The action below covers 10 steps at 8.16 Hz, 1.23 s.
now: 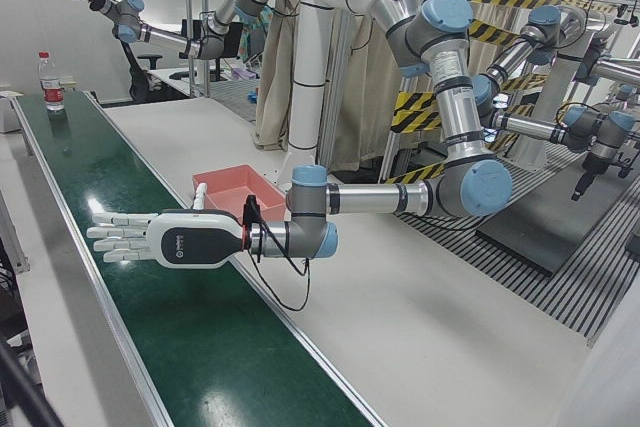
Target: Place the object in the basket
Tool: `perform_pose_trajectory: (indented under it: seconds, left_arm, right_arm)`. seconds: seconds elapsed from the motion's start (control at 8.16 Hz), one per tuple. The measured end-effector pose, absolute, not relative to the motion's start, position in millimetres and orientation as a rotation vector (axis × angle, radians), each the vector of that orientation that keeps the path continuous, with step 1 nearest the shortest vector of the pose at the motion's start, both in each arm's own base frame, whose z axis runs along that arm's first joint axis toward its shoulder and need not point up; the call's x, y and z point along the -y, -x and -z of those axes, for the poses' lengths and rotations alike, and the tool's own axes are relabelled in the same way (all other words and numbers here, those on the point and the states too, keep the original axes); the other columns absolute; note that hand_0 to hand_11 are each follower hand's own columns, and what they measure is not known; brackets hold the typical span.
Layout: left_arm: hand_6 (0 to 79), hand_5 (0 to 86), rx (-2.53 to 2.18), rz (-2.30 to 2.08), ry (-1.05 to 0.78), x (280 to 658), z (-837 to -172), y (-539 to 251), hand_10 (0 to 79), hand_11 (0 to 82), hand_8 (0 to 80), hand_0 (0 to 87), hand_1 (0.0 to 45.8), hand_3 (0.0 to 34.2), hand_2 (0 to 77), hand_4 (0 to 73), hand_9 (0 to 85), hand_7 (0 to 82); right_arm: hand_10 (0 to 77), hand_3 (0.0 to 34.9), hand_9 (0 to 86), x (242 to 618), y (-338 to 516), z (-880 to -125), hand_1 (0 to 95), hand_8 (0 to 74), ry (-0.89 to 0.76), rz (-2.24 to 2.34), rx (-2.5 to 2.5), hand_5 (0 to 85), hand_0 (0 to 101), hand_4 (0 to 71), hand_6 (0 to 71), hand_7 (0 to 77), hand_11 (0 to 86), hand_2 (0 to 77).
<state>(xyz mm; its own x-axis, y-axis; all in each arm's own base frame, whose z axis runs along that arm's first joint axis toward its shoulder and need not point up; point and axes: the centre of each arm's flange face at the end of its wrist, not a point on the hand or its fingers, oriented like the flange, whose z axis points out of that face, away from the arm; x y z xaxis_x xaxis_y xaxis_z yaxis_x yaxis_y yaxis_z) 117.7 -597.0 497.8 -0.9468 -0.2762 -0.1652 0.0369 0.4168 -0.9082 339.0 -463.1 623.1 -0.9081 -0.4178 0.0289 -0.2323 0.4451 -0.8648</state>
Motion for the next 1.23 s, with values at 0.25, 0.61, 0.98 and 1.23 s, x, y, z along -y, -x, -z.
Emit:
perform_pose_trajectory:
  seconds: [0.25,0.61,0.98,1.23]
  left_arm:
    - [1.1,6.5,-2.387,1.541,0.206,597.0,-497.6,-117.1,0.0,2.2,0.5,61.2,6.5,0.2,0.5,3.8,0.5,0.5]
    - [1.1,6.5,-2.387,1.541,0.206,597.1,-497.6,-117.0,0.5,3.3,0.0,61.2,6.5,0.2,0.5,3.8,0.5,0.5]
    - [1.1,7.1,-2.387,1.541,0.207,597.1,-497.6,-117.0,0.0,3.3,0.5,61.2,6.5,0.2,0.5,3.8,0.5,0.5]
    - [0.0,6.5,-2.388,1.540,0.206,597.0,-497.3,-116.9,0.5,2.2,0.5,61.3,6.5,0.1,0.5,1.1,0.5,0.5]
  right_arm:
    - [0.0,0.2,0.0,463.0,-339.1,-623.1,0.0,0.0,0.571,1.453,-2.504,0.0,0,0.5,0.0,0.5,0.0,1.1]
    - [0.5,0.2,0.0,463.1,-339.1,-623.1,0.0,0.0,0.571,1.454,-2.505,0.0,0,0.5,0.0,0.5,0.0,1.1]
    - [0.5,0.1,0.0,463.2,-338.9,-623.1,0.0,0.0,0.570,1.454,-2.505,0.0,0,0.5,0.0,0.5,0.0,1.1]
    - [0.0,0.2,0.0,463.1,-339.0,-623.1,0.0,0.0,0.571,1.454,-2.505,0.0,0,0.5,0.0,0.5,0.0,1.1]
